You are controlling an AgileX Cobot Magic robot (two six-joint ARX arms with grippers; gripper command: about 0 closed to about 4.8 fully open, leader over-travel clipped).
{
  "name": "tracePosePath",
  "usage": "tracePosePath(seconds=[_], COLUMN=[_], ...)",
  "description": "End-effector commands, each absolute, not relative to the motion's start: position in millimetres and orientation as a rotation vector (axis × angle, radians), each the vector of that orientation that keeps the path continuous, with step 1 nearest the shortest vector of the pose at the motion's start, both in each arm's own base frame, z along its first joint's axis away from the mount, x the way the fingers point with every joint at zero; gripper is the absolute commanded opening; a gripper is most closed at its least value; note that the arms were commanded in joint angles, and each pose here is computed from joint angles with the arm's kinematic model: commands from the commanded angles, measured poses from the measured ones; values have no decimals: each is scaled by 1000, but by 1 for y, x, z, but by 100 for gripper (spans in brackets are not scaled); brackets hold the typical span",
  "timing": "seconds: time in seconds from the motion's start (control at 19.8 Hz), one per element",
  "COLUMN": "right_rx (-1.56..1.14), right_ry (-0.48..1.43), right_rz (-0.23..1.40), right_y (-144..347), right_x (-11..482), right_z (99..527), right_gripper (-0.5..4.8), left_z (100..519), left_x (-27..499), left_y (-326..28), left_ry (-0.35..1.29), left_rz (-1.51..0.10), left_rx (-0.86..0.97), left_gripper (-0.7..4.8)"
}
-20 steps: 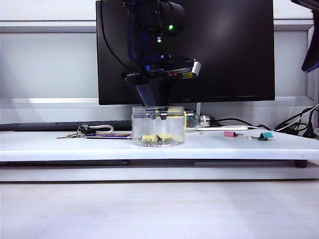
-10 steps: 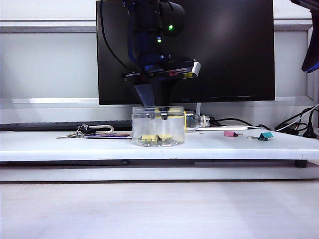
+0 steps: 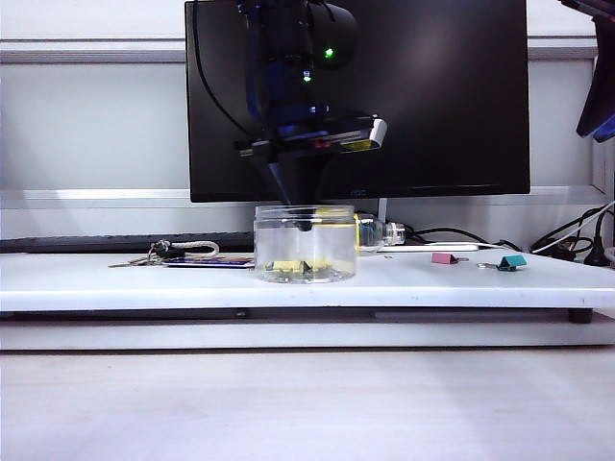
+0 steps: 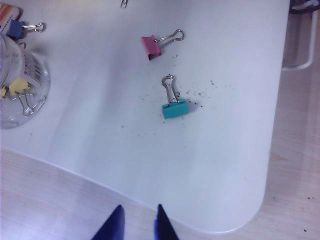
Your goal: Take the clips out of the round transparent plastic box and place them on the table.
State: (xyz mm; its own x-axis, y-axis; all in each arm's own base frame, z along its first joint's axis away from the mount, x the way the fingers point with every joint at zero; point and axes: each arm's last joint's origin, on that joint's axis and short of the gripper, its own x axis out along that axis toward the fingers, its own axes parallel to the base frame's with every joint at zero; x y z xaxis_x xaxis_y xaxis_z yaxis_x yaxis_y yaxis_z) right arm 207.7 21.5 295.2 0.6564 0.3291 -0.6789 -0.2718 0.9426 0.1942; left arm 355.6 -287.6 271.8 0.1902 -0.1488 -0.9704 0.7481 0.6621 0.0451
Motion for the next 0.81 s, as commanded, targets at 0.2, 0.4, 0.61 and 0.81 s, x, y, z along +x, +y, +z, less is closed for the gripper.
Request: tracePosePath(seconds=[0.2,0.4,0.61,0.81], right_rx=[79,79,79,79], right_ry=[771,771,770,770], right_rz=[345,345,345,345], right_y=[22,22,22,22], right_x=[208,208,208,208], right_z=[297,297,297,297], right_gripper=[85,85,85,85], left_z=[276,275,275,275], left_x=[355,354,353,354], left_y=[-288,-287,-287,-287], left_ry=[1213,1222,1254,1267], left_rz=[-690,-688,-634,-593], left_rx=[596,596,531,479], left_gripper=[12,13,26,26])
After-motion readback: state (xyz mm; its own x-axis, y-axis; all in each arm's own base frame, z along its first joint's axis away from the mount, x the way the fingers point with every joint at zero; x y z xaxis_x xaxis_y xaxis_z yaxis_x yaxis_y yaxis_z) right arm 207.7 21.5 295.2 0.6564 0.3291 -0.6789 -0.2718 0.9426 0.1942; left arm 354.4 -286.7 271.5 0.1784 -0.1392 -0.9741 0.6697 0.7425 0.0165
